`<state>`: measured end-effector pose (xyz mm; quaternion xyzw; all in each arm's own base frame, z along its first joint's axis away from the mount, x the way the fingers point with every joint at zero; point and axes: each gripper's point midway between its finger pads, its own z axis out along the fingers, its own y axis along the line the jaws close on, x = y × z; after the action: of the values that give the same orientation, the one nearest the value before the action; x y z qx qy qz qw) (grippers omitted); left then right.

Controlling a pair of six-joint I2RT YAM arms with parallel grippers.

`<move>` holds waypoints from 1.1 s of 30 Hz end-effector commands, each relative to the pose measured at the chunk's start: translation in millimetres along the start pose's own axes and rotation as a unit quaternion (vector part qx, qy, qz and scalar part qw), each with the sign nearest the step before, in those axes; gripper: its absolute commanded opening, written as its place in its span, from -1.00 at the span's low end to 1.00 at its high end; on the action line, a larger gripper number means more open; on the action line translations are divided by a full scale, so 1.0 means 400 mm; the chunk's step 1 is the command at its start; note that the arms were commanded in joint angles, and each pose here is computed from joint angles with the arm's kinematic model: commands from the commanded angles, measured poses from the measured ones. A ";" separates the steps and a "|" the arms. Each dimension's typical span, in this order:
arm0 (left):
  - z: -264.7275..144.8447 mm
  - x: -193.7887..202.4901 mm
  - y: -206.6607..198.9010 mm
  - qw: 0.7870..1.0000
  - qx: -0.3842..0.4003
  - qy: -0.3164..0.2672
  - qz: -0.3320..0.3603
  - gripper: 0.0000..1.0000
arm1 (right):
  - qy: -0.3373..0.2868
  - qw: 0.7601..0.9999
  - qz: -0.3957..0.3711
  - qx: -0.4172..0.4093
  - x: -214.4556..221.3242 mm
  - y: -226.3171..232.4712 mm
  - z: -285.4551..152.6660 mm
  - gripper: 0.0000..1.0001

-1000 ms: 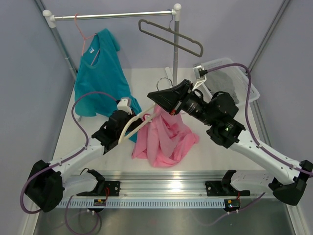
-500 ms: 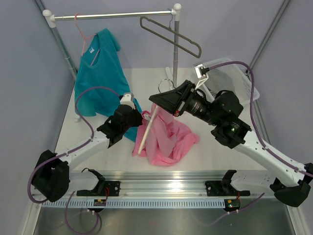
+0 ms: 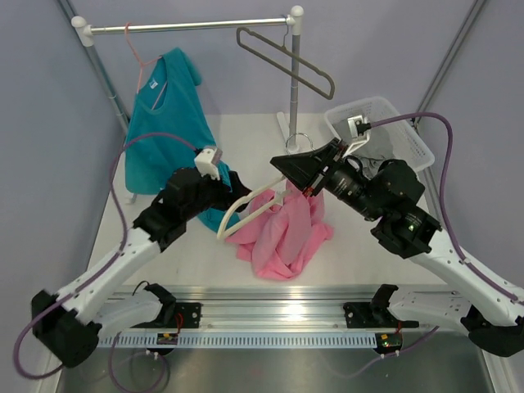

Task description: Remove the t-shirt from the hanger

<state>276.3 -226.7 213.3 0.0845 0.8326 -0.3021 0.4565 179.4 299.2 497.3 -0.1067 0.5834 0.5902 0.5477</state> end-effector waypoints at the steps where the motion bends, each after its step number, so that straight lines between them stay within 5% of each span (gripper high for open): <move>1: -0.173 -0.143 -0.137 0.991 0.100 -0.065 0.065 0.82 | -0.021 0.995 -0.069 0.072 -0.001 -0.096 -0.010 -1.00; 9: -0.445 -0.233 -0.207 0.974 0.129 -0.119 0.144 0.86 | 0.064 0.981 -0.126 0.132 0.127 -0.221 -0.005 -1.00; 26: -0.430 -0.158 -0.247 0.969 0.184 0.013 0.167 0.81 | 0.116 0.968 -0.143 0.168 0.223 -0.316 0.043 -1.00; 33: -0.393 -0.133 -0.252 0.968 0.191 0.062 0.148 0.51 | 0.120 0.967 -0.143 0.173 0.226 -0.323 0.050 -1.00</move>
<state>159.1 -201.9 346.7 0.2932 0.7809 -0.3553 0.4219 249.3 329.0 331.8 -0.1726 0.7400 0.3744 0.5314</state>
